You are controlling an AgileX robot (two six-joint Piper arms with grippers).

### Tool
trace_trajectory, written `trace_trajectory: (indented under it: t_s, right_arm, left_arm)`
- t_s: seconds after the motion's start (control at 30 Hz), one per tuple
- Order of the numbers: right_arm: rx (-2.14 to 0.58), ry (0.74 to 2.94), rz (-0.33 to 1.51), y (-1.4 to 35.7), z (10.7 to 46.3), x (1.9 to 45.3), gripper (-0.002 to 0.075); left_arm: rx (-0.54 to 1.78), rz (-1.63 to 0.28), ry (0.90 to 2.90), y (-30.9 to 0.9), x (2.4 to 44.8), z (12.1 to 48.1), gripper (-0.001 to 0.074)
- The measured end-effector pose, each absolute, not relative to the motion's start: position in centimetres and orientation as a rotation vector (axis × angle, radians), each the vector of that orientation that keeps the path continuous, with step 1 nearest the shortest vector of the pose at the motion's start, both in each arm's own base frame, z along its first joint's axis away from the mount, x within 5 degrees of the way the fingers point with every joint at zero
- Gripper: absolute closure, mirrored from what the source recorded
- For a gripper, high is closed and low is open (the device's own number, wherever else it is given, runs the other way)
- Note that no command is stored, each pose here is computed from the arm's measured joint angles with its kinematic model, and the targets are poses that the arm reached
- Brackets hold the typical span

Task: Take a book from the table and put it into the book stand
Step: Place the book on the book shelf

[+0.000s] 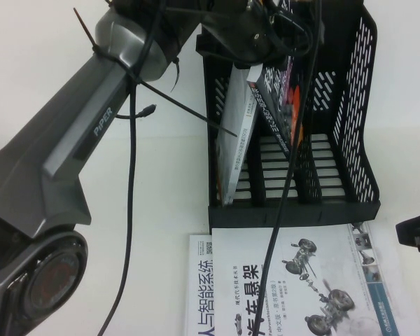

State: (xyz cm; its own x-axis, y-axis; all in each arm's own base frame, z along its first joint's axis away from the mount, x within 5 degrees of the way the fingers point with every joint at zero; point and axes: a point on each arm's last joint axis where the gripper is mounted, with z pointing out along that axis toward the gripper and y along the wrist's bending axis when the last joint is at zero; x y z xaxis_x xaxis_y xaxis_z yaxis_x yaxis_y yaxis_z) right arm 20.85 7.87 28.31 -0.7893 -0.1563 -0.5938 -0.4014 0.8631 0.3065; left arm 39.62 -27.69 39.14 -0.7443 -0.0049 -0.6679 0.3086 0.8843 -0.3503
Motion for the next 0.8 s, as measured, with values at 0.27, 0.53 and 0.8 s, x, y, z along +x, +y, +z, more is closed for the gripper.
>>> trace_trajectory:
  t_s: [0.27,0.53,0.8]
  right_arm:
    - [-0.421,2.488,0.586,7.9,28.2,20.6,0.0727]
    - [-0.428,2.494,0.587,7.9,28.2,20.5,0.0727]
    - [-0.445,2.508,0.58,7.9,28.1,20.4,0.0727]
  left_arm:
    - [0.271,-0.565,2.334,-27.7,39.7,39.4,0.0529]
    - [0.331,-0.523,2.295,-27.7,39.9,39.4,0.0384]
    - [0.34,-0.501,2.197,-27.3,40.0,40.9,0.0378]
